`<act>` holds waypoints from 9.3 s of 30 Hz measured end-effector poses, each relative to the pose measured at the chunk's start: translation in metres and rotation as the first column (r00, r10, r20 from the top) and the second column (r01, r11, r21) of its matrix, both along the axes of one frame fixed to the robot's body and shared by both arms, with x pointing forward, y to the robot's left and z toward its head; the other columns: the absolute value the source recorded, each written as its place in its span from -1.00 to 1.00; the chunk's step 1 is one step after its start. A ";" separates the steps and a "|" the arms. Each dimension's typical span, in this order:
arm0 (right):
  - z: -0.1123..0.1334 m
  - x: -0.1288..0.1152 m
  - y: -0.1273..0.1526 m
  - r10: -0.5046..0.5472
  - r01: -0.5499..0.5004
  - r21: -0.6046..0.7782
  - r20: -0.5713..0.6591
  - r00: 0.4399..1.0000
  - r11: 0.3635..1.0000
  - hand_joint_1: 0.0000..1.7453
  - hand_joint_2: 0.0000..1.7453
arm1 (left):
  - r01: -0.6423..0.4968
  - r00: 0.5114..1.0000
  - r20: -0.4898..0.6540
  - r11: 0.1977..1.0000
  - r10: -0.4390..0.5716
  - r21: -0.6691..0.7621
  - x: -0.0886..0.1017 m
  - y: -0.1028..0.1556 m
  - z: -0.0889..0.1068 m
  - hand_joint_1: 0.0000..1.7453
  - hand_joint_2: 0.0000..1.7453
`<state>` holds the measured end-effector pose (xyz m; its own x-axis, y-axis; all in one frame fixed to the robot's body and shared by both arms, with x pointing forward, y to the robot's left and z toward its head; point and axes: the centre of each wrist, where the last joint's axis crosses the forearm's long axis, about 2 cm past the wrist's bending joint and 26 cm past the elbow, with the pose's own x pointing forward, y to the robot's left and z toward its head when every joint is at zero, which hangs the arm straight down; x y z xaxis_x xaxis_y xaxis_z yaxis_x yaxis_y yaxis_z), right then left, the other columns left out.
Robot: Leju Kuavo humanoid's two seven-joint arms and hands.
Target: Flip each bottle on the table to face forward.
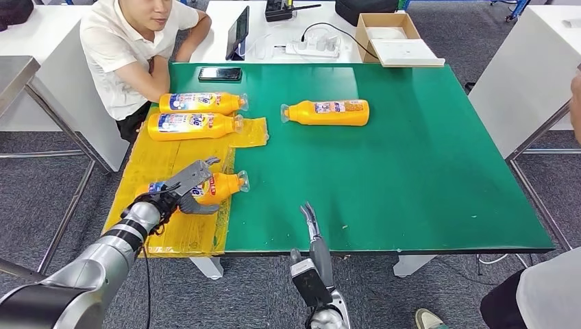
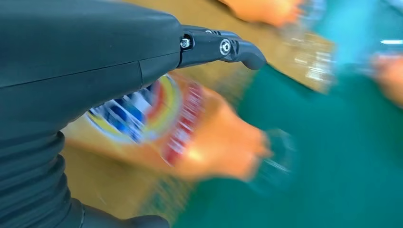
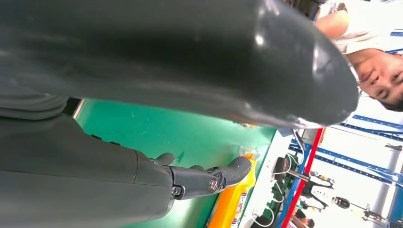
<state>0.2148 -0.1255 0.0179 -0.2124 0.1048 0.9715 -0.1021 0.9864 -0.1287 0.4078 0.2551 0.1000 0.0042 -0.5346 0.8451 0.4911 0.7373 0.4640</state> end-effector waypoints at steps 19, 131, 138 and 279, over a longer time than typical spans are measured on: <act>-0.009 -0.014 -0.002 -0.029 0.029 0.001 -0.040 0.999 1.000 -1.00 -1.00 | 0.101 0.964 0.251 0.755 0.086 -0.648 -0.073 -0.065 -0.013 -1.00 1.00; 0.014 0.129 -0.186 -0.011 -0.201 -0.863 -0.232 0.973 0.464 1.00 1.00 | 0.245 0.960 0.279 0.517 -0.011 -0.820 -0.153 -0.146 0.015 -1.00 1.00; 0.011 0.127 -0.187 -0.015 -0.231 -0.847 -0.271 0.962 0.479 1.00 1.00 | 0.218 0.967 0.253 0.522 -0.004 -0.824 -0.153 -0.146 0.015 -1.00 1.00; -0.008 -0.020 -0.048 -0.021 0.033 -0.161 0.079 0.997 0.986 -1.00 -1.00 | -0.260 0.766 0.518 0.920 0.382 -0.294 -0.097 -0.017 0.022 1.00 1.00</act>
